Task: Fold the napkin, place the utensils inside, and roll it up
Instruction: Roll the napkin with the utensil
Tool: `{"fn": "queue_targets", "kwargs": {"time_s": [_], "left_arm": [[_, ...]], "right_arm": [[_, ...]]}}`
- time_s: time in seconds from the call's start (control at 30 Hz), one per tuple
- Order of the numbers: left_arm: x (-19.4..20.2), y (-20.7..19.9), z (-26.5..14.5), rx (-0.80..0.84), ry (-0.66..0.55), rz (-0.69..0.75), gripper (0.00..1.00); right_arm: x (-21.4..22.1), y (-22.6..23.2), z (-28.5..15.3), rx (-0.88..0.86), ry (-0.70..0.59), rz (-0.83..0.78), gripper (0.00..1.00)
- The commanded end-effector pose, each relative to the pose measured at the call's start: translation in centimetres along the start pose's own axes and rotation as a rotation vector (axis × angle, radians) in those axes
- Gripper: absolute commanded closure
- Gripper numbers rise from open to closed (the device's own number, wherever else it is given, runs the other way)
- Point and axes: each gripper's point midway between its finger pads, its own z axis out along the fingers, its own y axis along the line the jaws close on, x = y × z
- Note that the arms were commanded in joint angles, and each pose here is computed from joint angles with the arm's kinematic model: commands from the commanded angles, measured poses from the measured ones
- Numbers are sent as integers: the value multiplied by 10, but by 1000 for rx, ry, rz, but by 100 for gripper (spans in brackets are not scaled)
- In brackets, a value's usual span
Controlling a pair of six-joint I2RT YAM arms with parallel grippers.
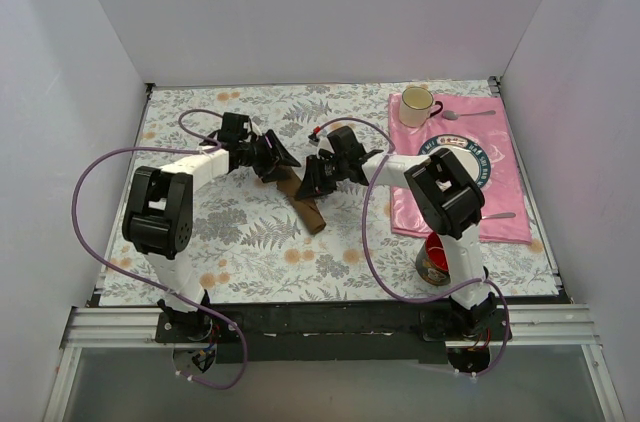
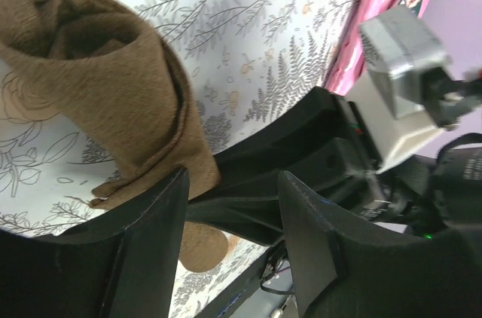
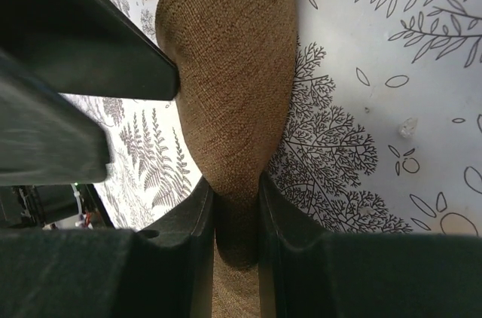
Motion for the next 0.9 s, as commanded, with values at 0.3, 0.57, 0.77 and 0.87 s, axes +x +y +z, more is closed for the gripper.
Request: {"fn": "queue_targets", "kwargs": {"time_s": [0.3, 0.57, 0.77, 0.87], "left_arm": [[11, 52, 20, -97, -13, 3, 51], [8, 59, 25, -110, -26, 1, 52], [9, 63, 26, -123, -17, 0, 52], [10, 65, 26, -127, -15, -3, 52]], "right_arm": [[-6, -3, -18, 112, 6, -69, 56], [-16, 4, -24, 116, 16, -140, 47], [-29, 16, -34, 123, -15, -177, 43], [-41, 26, -38, 111, -46, -201, 41]]}}
